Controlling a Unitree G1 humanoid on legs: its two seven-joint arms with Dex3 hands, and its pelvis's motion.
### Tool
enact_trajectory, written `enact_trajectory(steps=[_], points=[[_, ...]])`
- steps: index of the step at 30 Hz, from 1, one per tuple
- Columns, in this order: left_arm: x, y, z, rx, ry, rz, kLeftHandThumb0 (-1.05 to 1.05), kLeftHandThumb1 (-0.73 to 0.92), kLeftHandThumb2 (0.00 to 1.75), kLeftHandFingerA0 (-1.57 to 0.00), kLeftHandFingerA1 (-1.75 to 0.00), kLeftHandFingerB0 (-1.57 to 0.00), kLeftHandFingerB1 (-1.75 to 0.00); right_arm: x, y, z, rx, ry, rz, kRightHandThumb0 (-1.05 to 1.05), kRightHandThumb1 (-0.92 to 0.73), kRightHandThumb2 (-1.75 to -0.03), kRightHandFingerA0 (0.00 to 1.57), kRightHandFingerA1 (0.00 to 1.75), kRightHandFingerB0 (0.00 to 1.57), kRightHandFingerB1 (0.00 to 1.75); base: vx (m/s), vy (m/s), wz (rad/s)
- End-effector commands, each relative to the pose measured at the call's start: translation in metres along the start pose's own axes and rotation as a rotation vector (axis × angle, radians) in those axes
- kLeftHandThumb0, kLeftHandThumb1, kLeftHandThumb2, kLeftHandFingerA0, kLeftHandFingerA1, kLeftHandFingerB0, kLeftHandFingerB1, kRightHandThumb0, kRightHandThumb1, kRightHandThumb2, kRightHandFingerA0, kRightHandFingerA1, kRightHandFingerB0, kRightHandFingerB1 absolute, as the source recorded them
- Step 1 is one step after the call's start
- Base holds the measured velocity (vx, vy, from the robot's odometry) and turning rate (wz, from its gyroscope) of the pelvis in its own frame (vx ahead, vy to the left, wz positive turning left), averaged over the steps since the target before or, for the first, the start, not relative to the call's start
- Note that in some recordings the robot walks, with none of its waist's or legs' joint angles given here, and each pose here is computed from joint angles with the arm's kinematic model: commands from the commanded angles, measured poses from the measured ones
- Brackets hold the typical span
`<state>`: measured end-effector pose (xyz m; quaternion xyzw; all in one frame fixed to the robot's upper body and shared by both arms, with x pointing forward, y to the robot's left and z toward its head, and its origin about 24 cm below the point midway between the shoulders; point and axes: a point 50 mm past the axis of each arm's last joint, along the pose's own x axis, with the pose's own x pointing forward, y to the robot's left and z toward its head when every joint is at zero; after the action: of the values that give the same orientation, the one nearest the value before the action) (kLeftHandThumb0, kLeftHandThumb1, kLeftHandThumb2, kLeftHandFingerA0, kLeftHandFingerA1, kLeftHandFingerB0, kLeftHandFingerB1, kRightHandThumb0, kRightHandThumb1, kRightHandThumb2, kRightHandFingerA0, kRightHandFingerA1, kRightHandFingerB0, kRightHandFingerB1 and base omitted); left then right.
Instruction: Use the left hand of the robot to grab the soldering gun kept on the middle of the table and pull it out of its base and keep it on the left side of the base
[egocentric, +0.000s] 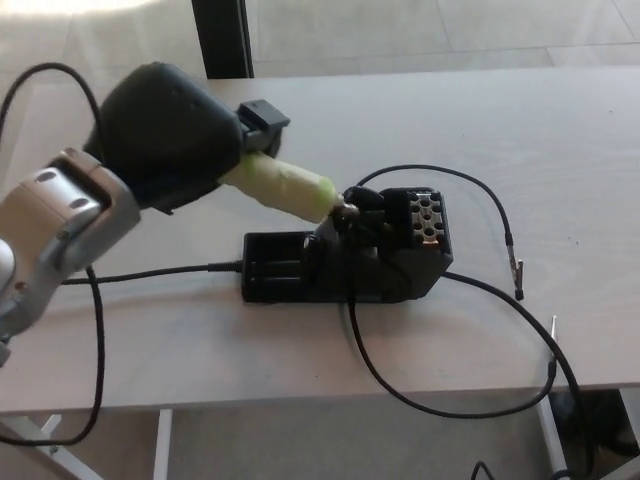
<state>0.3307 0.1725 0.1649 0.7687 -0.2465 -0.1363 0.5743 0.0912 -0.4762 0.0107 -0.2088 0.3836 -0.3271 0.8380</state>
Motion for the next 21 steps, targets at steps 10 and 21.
enact_trajectory(steps=[10, 21], points=[[-0.011, 0.046, -0.044, 0.219, 0.0, 0.015, -0.21, 0.44, 0.85, -0.93, -1.75, -0.75, -1.6, -0.001, -0.012, 0.008, -0.029, -0.034, -0.047, -1.05, -0.82, -0.95, 0.77, 0.61, 0.55, 0.48, 0.0, 0.0, 0.03], [-0.022, 0.029, -0.036, 0.02, 0.071, 0.003, -0.21, 0.54, 0.89, -0.88, -1.75, -0.74, -1.49, 0.0, -0.01, 0.008, -0.018, -0.027, -0.039, -1.05, -0.78, -0.96, 0.78, 0.63, 0.56, 0.48, 0.0, 0.0, 0.0]])
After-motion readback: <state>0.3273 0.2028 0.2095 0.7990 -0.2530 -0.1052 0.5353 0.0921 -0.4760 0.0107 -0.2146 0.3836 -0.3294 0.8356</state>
